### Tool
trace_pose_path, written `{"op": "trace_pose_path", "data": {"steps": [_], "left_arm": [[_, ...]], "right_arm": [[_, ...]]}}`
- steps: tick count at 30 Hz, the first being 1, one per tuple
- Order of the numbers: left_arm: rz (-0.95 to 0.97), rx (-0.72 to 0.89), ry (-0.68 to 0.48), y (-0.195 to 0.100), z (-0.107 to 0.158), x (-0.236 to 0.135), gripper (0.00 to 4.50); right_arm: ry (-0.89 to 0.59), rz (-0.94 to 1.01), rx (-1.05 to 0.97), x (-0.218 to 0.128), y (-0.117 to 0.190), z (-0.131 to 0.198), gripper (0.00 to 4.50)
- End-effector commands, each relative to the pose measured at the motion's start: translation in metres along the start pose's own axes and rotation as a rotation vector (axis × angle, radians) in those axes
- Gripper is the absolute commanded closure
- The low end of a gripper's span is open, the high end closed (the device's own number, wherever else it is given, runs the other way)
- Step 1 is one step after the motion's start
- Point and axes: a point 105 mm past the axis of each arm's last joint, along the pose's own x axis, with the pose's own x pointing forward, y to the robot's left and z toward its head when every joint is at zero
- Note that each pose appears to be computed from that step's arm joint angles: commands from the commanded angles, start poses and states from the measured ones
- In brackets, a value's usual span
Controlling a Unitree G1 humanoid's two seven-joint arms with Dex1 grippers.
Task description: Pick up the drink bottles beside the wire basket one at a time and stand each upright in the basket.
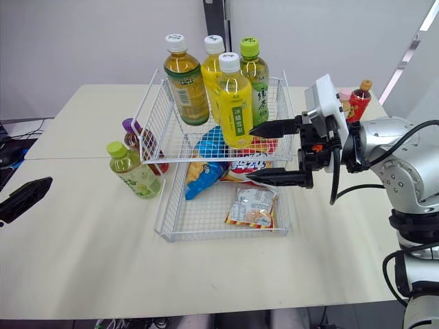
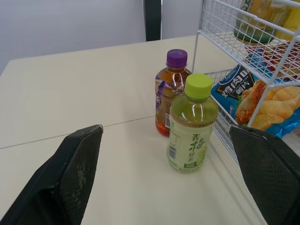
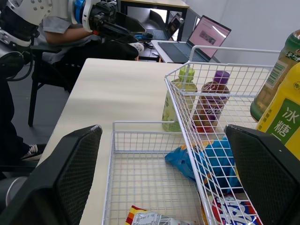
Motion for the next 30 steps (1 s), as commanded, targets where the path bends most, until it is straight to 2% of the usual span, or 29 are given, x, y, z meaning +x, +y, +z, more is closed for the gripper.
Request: {"op": "trace_pose_path", "data": {"steps": [1, 6, 9, 18, 30], "left_arm": [[0.021, -0.006, -0.043, -0.007, 0.002, 0.012, 0.02], [0.015, -0.081, -0.027, -0.023, -0.011, 0.037, 0.02], [0.034, -0.096, -0.054, -0.025, -0.01, 0.051, 0.02], [0.078, -0.056, -0.012, -0.038, -0.015, 0.09, 0.02], [0.079, -0.06, 0.002, -0.046, -0.019, 0.116, 0.02]], "right_arm": [[-0.012, -0.002, -0.06, -0.001, 0.001, 0.012, 0.0], [-0.006, -0.004, -0.061, -0.003, 0.003, 0.013, 0.0], [0.003, -0.008, -0.061, -0.004, 0.003, 0.013, 0.0], [0.006, -0.007, -0.057, -0.005, 0.004, 0.015, 0.0], [0.008, 0.001, -0.062, -0.004, 0.006, 0.019, 0.0]]}}
